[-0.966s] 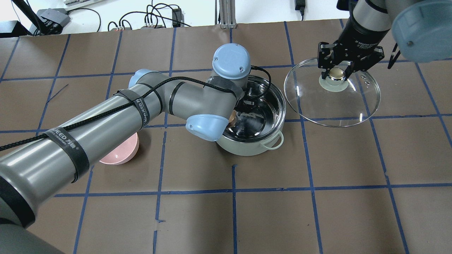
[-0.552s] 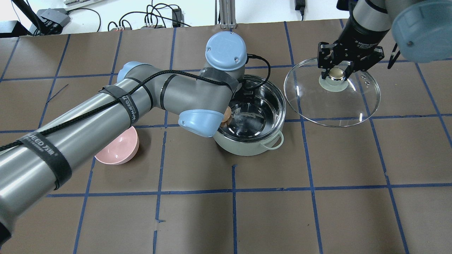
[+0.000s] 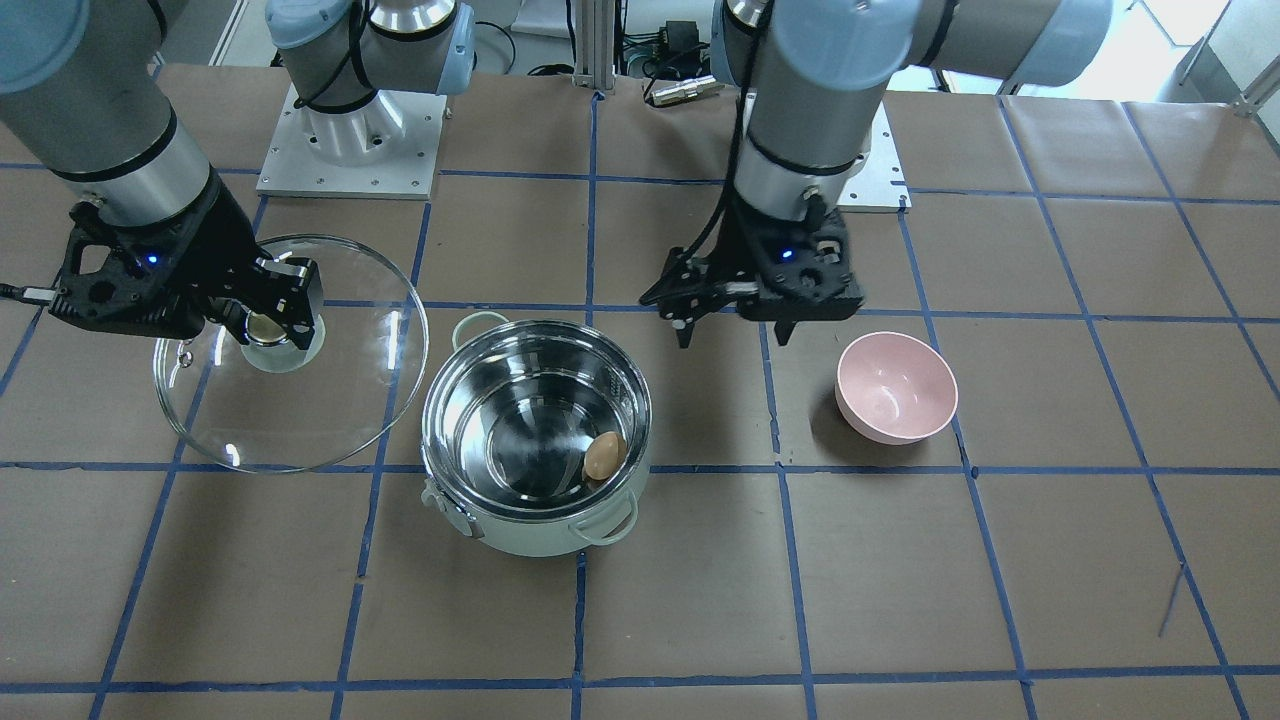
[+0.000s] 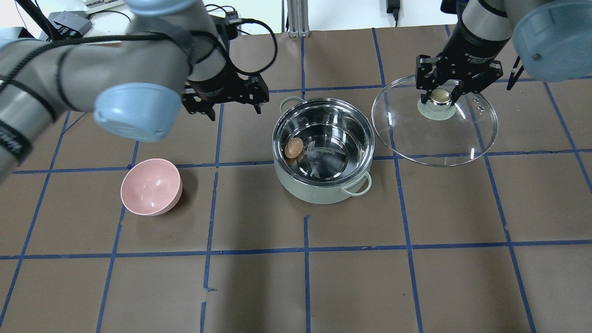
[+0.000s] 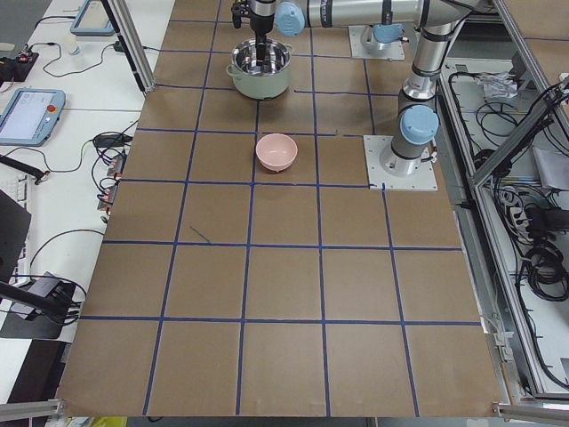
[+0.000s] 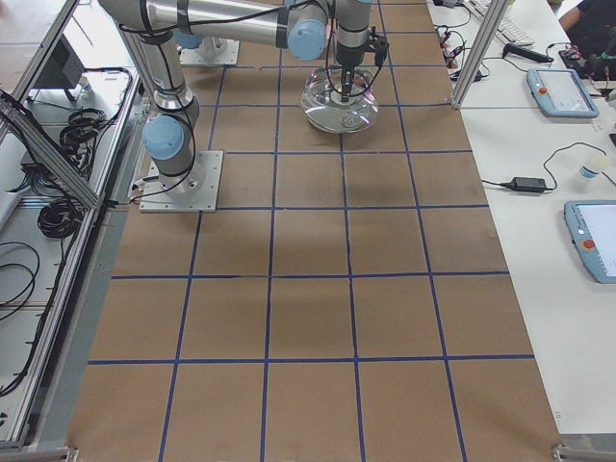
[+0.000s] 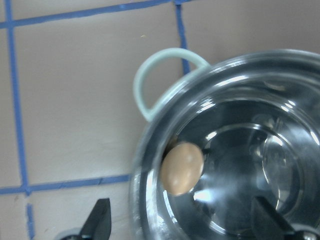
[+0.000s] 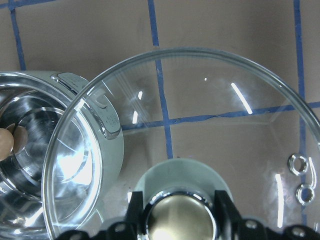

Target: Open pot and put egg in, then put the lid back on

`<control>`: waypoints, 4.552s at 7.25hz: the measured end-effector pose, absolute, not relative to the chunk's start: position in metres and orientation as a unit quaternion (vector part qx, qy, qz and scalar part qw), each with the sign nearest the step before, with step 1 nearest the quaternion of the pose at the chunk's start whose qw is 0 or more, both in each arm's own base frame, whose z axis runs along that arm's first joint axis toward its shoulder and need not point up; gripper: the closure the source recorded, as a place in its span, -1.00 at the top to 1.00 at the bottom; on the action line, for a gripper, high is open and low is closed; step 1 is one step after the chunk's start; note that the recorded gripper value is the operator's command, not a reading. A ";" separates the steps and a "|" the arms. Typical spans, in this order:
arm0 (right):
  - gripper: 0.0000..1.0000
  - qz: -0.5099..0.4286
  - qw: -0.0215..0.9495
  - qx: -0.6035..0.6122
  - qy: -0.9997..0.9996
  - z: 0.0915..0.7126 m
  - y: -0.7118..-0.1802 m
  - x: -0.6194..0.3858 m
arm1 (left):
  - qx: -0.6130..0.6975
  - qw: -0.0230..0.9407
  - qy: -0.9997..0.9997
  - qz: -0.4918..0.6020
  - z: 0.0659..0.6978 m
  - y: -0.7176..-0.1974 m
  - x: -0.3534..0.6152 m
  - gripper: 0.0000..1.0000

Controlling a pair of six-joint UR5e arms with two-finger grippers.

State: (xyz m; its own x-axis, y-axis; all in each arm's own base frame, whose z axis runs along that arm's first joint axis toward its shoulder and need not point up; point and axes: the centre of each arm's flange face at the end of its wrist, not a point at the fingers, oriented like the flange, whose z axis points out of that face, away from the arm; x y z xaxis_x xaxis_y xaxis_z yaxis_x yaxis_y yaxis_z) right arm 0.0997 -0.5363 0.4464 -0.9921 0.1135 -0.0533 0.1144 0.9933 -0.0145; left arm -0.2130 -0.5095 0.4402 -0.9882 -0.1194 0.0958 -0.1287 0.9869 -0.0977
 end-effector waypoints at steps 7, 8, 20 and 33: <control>-0.55 -0.011 0.028 0.056 0.998 0.449 -0.534 0.103 | 0.027 -0.005 -1.000 0.010 0.537 -0.493 -0.122 1.00; -0.55 -0.011 0.029 0.055 0.998 0.449 -0.534 0.103 | 0.025 -0.006 -0.999 0.033 0.533 -0.497 -0.122 1.00; -0.60 -0.023 0.037 0.060 0.997 0.451 -0.530 0.152 | -0.003 -0.021 -1.000 -0.010 0.534 -0.475 -0.118 1.00; -0.57 -0.059 0.084 0.004 0.995 0.365 -0.524 0.323 | 0.001 -0.021 -1.000 0.000 0.536 -0.476 -0.118 1.00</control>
